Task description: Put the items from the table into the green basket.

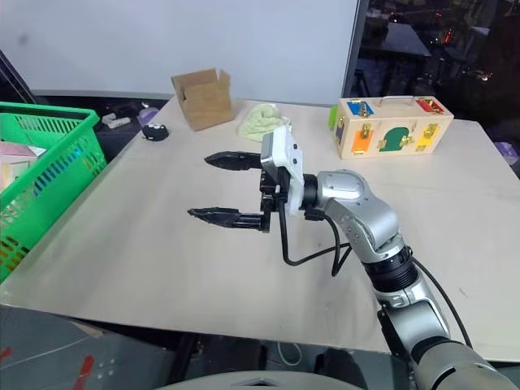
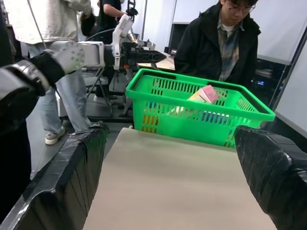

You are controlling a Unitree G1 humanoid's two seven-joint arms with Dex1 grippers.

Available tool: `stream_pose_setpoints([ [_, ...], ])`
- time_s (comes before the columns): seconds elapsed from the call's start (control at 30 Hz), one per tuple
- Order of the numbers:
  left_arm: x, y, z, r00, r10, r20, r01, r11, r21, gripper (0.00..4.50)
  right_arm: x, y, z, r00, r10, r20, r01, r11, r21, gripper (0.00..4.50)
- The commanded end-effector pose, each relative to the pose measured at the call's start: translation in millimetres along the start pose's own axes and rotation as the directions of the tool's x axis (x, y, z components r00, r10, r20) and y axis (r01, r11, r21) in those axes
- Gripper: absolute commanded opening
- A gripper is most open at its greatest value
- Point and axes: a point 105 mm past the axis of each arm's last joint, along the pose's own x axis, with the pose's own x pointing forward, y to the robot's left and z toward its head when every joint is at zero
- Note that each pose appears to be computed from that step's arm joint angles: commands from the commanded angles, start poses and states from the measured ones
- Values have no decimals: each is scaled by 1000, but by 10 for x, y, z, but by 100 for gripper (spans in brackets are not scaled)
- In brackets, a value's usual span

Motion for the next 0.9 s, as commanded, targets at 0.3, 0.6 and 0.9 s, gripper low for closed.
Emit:
stream_pose_setpoints([
  [0.3,-80,-1608,-639,902,-391,-186,404,914,38,445,-459,-120,-55,981,-161,-107,156,986,-56,450],
  [0.6,-259,-2293,-967,805,-537,-251,545,837,-44,445,-1473,-21,-453,755,-510,-413,523,847,-90,450],
  [0.9,-433,-2407,-1167,706,-615,-352,614,779,-129,445,-1826,353,-492,625,-591,-510,644,759,-91,450],
])
